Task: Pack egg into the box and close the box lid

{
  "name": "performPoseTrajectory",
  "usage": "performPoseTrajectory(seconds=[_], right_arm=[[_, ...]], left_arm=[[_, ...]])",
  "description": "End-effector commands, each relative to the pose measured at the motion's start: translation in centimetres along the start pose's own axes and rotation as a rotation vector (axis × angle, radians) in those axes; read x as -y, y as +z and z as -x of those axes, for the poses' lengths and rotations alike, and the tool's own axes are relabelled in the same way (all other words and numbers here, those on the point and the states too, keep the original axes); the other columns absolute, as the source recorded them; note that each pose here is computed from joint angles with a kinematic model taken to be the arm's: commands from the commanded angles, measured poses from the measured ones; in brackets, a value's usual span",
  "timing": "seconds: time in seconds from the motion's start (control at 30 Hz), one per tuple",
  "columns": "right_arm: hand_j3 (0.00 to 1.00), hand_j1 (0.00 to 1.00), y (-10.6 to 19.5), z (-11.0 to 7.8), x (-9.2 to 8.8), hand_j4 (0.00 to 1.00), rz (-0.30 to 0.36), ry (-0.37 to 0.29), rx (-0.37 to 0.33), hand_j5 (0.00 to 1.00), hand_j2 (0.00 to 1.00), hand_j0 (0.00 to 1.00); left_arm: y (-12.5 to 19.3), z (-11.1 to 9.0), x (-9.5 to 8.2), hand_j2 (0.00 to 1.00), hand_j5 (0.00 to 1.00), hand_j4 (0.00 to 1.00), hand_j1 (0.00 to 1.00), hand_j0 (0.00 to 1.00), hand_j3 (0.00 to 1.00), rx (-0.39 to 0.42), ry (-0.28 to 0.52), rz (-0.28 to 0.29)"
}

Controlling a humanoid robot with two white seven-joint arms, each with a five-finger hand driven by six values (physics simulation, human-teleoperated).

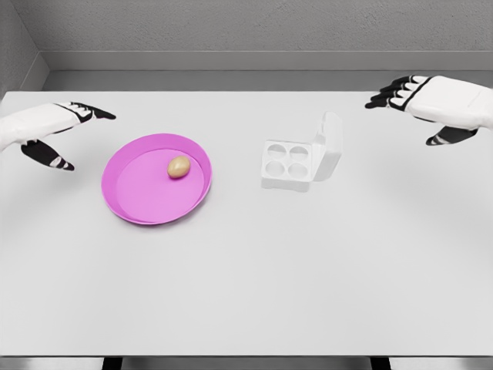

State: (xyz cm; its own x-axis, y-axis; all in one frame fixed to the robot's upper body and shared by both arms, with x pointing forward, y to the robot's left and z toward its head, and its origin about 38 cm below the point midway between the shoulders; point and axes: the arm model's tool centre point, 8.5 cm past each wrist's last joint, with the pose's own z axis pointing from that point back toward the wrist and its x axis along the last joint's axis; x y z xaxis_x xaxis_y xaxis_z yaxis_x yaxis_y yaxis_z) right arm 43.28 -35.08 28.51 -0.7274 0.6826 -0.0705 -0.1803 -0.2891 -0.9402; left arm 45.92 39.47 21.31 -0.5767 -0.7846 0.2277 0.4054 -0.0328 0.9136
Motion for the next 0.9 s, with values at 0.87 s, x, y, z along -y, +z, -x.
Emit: performPoseTrajectory(seconds=[0.87], right_arm=[[1.00, 1.00, -3.7, -0.3, -7.9, 1.00, -0.194, -0.054, -0.016, 1.00, 1.00, 1.00]], left_arm=[[-10.4, -7.2, 4.4, 0.95, 0.95, 0.95, 0.95, 0.95, 0.95, 0.206, -0.009, 0.133]])
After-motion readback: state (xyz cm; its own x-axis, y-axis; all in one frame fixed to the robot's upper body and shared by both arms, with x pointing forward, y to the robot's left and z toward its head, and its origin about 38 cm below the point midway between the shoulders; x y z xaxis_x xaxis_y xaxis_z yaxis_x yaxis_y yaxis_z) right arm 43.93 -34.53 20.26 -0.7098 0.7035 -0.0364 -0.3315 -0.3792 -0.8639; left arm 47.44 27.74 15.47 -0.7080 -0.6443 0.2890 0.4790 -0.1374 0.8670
